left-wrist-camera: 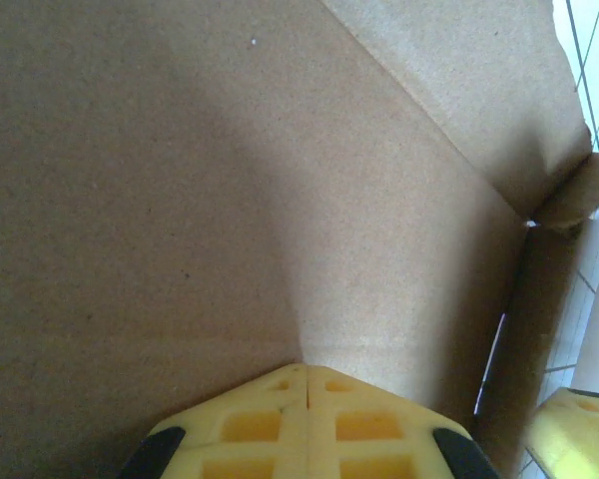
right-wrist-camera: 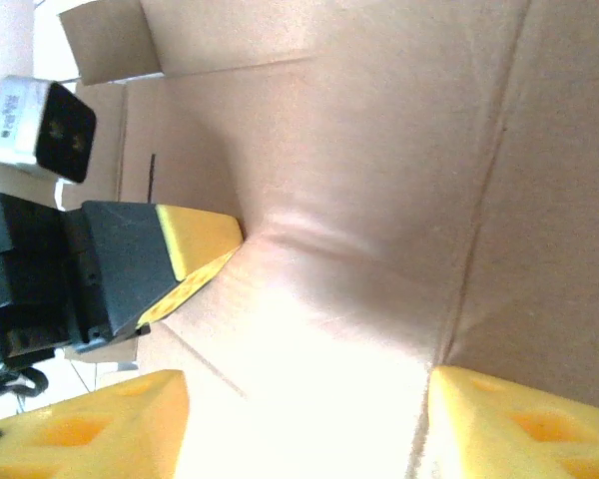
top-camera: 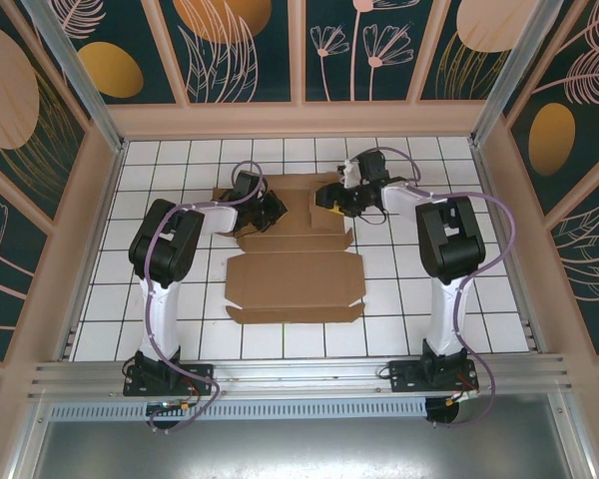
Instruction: Fold the paper box
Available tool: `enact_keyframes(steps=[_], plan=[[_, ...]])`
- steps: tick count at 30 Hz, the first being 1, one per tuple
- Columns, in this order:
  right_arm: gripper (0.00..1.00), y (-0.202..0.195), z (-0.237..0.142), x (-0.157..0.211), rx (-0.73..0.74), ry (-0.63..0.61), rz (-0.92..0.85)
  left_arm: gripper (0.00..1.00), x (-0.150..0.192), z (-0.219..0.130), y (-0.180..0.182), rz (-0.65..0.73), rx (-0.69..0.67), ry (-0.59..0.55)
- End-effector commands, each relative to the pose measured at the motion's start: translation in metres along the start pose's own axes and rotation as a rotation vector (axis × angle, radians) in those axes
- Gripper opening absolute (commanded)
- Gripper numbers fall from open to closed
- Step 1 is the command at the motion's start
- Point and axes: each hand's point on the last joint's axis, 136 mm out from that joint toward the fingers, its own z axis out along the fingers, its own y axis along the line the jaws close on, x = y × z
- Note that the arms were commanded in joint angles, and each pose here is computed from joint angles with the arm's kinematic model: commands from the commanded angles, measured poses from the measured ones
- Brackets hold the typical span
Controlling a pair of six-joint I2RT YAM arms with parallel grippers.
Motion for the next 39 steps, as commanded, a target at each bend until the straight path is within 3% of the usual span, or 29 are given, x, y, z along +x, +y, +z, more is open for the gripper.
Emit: enact_keyframes(steps=[1, 9, 17, 25, 33, 39], plan=[[0.7, -0.015, 0.024, 0.013, 0.076, 0.056, 0.008, 0.0, 0.027, 0.009, 0.082, -0.084, -0.234, 0.073], [0.72, -0.058, 0.047, 0.022, 0.248, 0.098, 0.071, 0.0, 0.026, 0.008, 0.082, -0.087, -0.232, 0.074], [0.71, -0.059, 0.04, 0.02, 0.362, 0.101, -0.002, 0.0, 0.027, 0.009, 0.081, -0.09, -0.229, 0.077], [0.71, -0.008, -0.001, -0.017, 0.227, -0.074, -0.065, 0.0, 0.024, 0.007, 0.082, -0.079, -0.239, 0.067], [0.7, 0.024, -0.08, -0.063, 0.165, -0.315, -0.098, 0.0, 0.024, 0.006, 0.082, -0.071, -0.24, 0.066], [0.47, 0.039, -0.081, -0.067, 0.266, -0.326, -0.158, 0.0, 0.021, 0.006, 0.071, -0.031, -0.231, 0.067]])
